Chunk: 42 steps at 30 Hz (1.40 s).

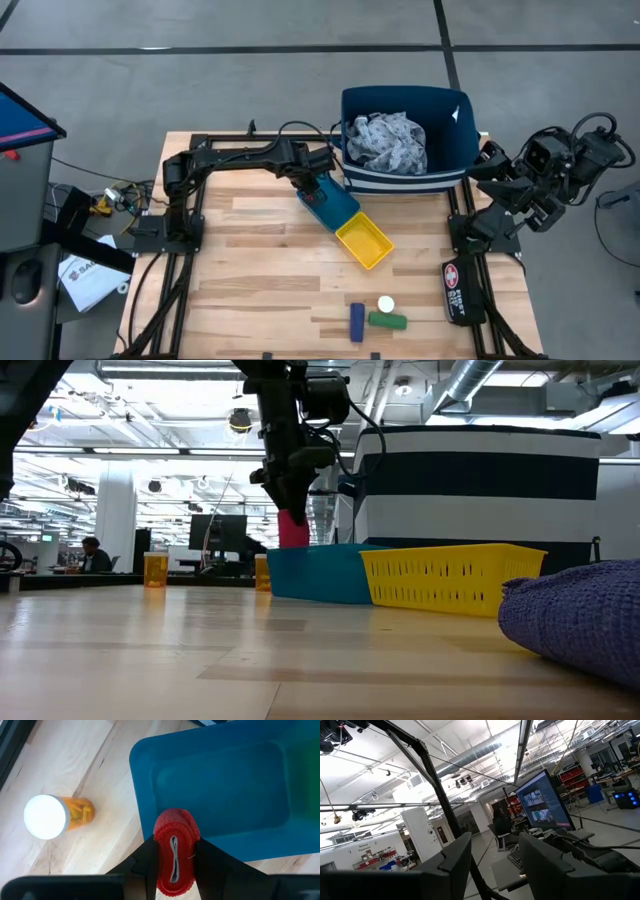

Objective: Pick & Place Medicine items
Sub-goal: Put the red bandage into the blue bin

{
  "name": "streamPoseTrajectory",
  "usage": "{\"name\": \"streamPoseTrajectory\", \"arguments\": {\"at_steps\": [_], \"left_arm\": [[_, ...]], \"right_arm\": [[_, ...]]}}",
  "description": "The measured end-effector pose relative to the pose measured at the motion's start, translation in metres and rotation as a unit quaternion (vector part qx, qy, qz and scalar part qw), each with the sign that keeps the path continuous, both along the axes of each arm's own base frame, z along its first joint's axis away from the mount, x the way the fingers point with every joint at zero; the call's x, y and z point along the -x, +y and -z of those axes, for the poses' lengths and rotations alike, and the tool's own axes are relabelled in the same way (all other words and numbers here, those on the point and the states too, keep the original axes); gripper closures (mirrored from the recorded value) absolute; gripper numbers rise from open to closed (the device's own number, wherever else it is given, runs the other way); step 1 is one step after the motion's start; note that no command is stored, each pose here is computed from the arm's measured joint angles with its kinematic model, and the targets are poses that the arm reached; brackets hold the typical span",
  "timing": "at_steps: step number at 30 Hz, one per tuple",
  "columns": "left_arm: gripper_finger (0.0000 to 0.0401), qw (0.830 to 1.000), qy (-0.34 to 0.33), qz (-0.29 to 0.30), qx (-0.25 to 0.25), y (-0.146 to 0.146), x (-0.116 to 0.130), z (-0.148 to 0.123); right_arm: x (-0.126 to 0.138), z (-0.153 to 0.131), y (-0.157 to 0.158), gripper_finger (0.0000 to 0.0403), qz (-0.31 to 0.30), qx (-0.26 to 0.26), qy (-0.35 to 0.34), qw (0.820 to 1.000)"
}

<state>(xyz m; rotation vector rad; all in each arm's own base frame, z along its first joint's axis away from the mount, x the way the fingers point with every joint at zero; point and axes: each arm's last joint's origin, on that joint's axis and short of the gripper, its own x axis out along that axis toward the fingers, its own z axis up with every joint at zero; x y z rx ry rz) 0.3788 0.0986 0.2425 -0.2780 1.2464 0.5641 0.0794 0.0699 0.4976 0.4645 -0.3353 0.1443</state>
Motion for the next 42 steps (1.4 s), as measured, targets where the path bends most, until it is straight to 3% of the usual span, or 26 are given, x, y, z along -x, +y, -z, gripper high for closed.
{"name": "streamPoseTrajectory", "arguments": {"at_steps": [23, 42], "left_arm": [[0.0308, 1.0, -0.017, -0.011, -0.007, 0.002, -0.0026, -0.0009], [0.025, 1.0, -0.009, 0.002, 0.003, 0.0003, -0.0013, -0.0005]], "right_arm": [[-0.0004, 0.001, 0.0005, 0.0241, 0.0, 0.005, 0.004, 1.0], [-0.0004, 0.0011, 0.0005, 0.0241, 0.0, 0.005, 0.004, 1.0]]}}
